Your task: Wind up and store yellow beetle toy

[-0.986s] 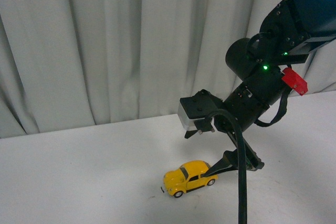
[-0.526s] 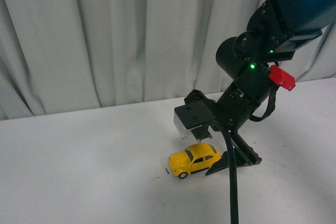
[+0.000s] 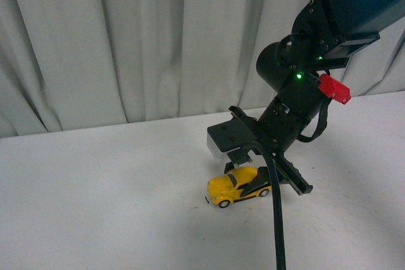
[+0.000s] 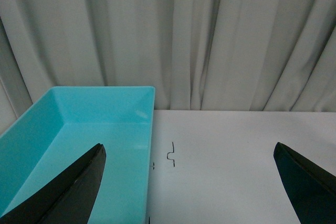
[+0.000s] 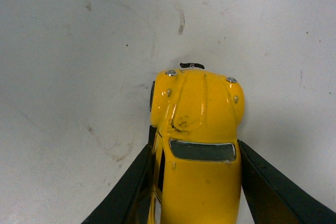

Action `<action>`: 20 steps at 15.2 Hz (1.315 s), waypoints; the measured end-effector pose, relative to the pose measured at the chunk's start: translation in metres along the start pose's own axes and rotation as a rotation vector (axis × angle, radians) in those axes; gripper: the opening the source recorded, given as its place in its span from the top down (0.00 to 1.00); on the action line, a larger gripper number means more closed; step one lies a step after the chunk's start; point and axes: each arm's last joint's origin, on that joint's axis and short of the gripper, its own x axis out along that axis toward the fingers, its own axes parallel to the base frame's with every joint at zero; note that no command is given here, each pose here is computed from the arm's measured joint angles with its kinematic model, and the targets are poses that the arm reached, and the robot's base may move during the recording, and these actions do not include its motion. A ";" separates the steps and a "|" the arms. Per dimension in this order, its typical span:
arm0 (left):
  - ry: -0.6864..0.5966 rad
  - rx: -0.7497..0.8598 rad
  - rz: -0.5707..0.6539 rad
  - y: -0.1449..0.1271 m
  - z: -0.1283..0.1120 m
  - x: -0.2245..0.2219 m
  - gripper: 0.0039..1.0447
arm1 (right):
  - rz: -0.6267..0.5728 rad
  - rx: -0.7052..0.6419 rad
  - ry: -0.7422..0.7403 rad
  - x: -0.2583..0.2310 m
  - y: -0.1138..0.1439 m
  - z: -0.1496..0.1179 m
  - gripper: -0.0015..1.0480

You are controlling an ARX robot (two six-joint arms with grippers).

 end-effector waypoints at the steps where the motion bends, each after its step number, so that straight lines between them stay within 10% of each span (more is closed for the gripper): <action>1: 0.000 0.000 0.000 0.000 0.000 0.000 0.06 | -0.001 0.009 -0.006 0.000 0.000 0.000 0.59; 20: 0.000 0.000 0.000 0.000 0.000 0.000 0.06 | -0.041 0.112 -0.044 -0.005 0.013 -0.019 0.65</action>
